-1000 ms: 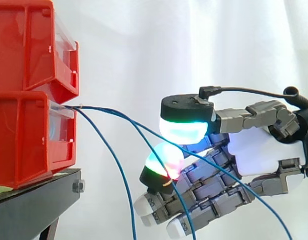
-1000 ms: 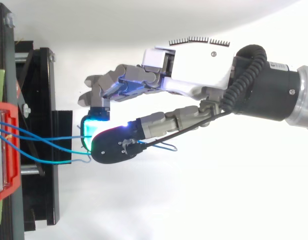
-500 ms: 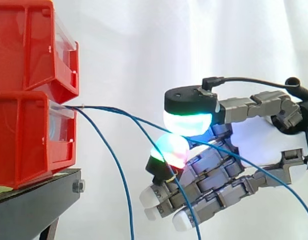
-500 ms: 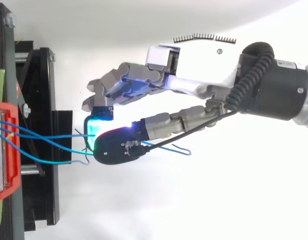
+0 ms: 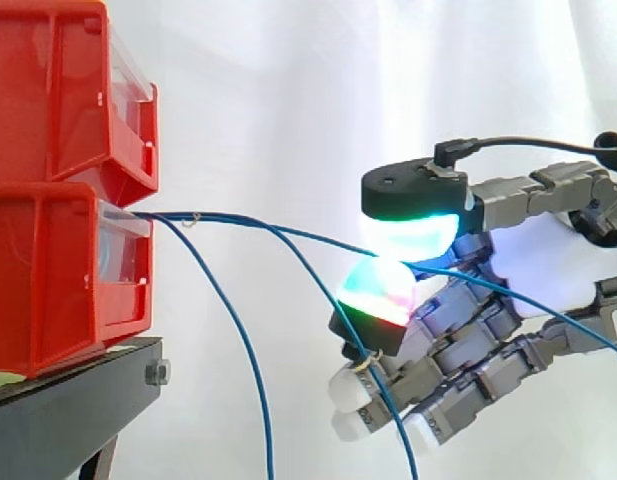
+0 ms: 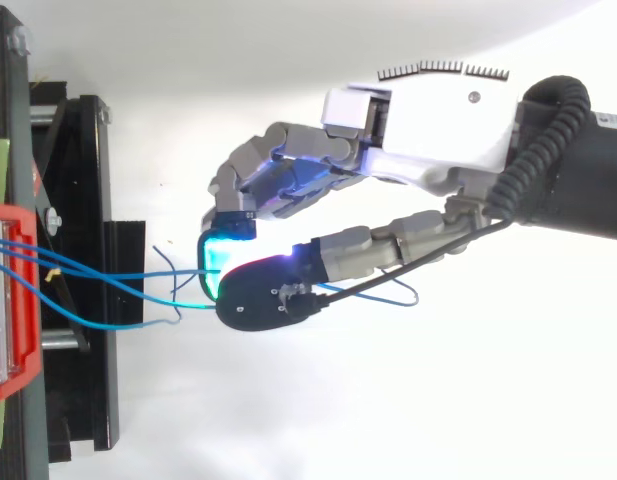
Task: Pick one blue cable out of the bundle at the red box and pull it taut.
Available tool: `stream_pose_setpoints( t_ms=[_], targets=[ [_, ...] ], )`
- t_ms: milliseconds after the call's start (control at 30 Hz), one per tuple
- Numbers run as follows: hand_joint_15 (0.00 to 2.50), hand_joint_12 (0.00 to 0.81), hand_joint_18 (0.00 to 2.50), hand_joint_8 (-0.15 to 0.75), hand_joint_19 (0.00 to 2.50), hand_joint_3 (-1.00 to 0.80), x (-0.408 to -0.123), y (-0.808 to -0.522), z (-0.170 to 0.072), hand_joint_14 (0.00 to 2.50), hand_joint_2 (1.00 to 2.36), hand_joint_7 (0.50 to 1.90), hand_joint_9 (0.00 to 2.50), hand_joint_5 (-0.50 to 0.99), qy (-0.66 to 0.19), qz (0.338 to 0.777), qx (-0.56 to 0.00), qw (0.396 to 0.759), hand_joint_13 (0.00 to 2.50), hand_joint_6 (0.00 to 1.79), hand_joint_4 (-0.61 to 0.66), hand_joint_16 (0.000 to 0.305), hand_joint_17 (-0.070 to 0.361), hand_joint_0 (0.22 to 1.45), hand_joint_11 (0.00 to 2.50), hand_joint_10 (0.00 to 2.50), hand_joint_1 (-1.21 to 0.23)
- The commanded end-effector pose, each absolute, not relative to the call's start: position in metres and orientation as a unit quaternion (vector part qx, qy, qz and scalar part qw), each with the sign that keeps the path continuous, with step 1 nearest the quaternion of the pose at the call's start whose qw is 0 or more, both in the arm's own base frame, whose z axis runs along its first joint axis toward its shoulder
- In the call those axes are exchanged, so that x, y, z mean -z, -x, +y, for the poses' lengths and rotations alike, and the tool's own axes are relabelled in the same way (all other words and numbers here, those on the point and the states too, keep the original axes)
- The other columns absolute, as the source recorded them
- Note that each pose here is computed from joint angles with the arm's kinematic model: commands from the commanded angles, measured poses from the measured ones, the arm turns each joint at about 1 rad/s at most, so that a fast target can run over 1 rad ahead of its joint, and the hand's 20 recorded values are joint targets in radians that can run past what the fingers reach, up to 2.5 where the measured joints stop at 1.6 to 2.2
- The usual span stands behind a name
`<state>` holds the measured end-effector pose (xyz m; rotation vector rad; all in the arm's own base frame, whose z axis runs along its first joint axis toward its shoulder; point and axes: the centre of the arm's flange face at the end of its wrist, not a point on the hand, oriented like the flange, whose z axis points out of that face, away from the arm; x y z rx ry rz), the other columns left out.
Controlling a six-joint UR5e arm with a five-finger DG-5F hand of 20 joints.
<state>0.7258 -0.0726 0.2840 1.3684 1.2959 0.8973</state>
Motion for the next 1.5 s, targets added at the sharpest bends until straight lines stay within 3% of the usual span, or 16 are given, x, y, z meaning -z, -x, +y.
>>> stream_pose_setpoints(
  t_ms=[0, 167, 1467],
  targets=[
    [0.06, 0.394, 0.54, 0.387, 0.13, 0.15, -0.286, -0.721, -0.073, 0.00, 1.00, 1.15, 0.69, -0.12, -0.571, 0.543, -0.364, 0.497, 0.41, 0.90, -0.12, 0.060, 0.136, 0.65, 0.22, 0.00, -0.83],
    [0.06, 0.392, 0.54, 0.385, 0.14, 0.14, -0.297, -0.717, -0.073, 0.00, 1.00, 1.13, 0.70, -0.12, -0.571, 0.543, -0.362, 0.499, 0.41, 0.91, -0.13, 0.060, 0.135, 0.65, 0.22, 0.00, -0.83],
    [0.07, 0.389, 0.52, 0.377, 0.15, 0.13, -0.296, -0.716, -0.075, 0.00, 1.00, 1.11, 0.67, -0.13, -0.569, 0.549, -0.355, 0.499, 0.38, 0.91, -0.14, 0.060, 0.135, 0.65, 0.22, 0.00, -0.82]
  ],
)
